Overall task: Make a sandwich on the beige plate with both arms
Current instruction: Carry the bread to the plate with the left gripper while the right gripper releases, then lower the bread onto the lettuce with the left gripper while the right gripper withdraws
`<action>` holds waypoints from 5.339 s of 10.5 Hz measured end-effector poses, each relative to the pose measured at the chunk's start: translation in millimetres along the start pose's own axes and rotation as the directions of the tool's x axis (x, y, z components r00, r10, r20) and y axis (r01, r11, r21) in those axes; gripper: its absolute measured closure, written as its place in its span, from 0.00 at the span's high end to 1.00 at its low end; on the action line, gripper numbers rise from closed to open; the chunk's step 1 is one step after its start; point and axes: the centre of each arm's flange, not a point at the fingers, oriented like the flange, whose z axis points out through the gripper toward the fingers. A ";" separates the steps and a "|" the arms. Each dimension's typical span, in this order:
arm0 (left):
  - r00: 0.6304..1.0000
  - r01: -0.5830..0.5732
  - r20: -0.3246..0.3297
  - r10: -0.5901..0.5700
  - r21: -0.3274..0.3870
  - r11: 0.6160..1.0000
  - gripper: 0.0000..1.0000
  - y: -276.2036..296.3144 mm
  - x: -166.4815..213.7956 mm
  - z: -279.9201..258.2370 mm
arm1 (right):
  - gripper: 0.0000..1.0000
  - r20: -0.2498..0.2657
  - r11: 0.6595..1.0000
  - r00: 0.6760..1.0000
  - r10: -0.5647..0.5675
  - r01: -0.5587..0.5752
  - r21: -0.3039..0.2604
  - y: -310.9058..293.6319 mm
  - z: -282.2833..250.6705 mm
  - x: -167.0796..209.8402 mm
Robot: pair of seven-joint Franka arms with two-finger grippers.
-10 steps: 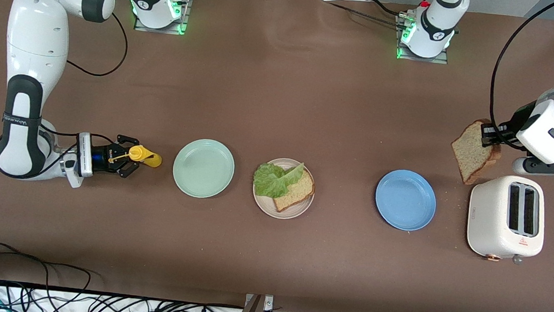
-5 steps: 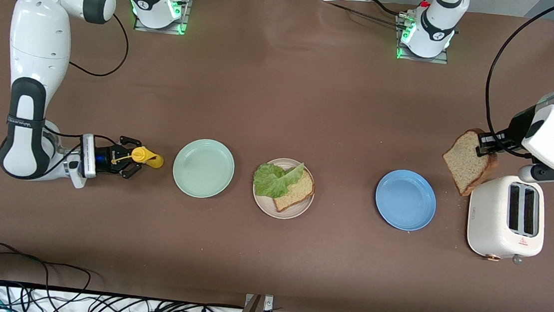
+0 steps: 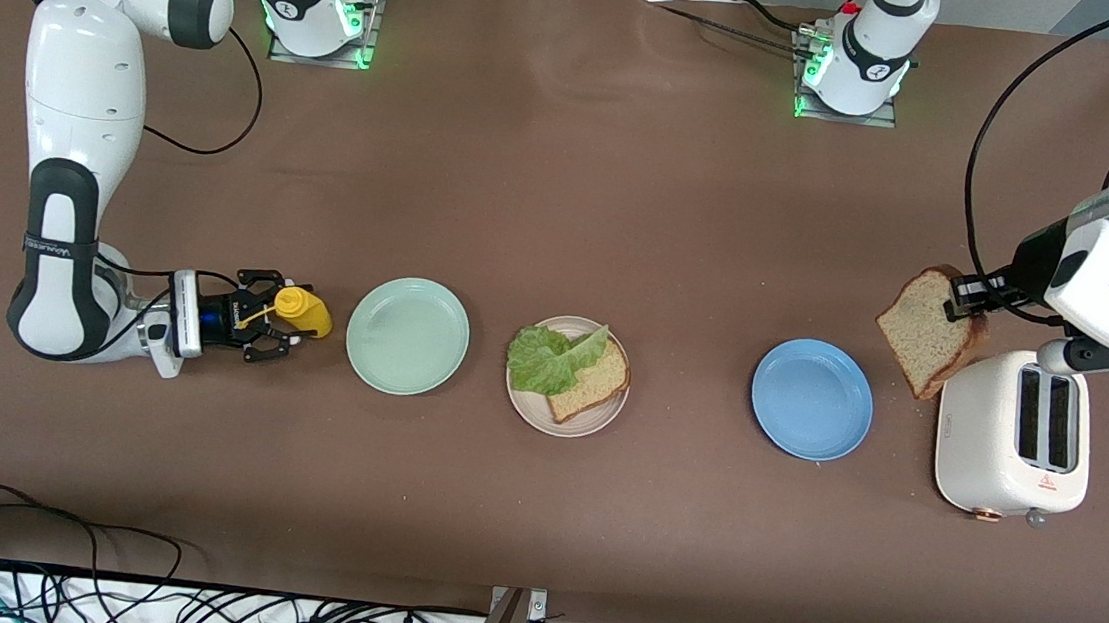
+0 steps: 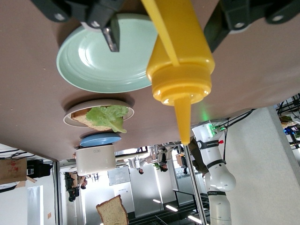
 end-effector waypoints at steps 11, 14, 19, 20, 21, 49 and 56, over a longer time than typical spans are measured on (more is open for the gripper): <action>0.989 0.100 0.123 -0.088 -0.095 0.991 0.09 133.0 -33.1 58.6 | 1.00 0.183 0.956 0.941 0.284 -0.264 -0.127 -26.6 -126.3 23.0; 0.974 0.216 0.098 -0.203 -0.146 0.965 0.09 207.4 -51.2 90.3 | 1.00 0.229 0.885 0.860 0.456 -0.412 -0.215 -18.2 -152.4 64.7; 0.951 0.307 0.112 -0.289 -0.205 0.929 0.09 299.4 -79.8 171.7 | 1.00 0.338 0.745 0.665 0.665 -0.562 -0.360 -17.5 -175.2 131.8; 0.948 0.316 0.113 -0.298 -0.217 0.923 0.09 308.2 -80.2 187.3 | 1.00 0.344 0.709 0.622 0.703 -0.578 -0.403 -18.9 -176.7 159.5; 0.946 0.323 0.115 -0.304 -0.242 0.915 0.09 316.9 -80.6 199.5 | 1.00 0.344 0.673 0.580 0.738 -0.592 -0.444 -19.8 -174.7 186.7; 0.925 0.379 0.151 -0.349 -0.287 0.880 0.68 324.9 -55.6 287.0 | 1.00 -0.182 -0.162 0.094 0.979 -0.190 -0.968 -213.8 -52.3 426.4; 0.950 0.290 0.182 -0.255 -0.209 0.934 0.95 314.6 -59.9 304.4 | 1.00 -0.200 -0.176 0.114 0.973 -0.189 -0.966 -202.4 -61.1 419.6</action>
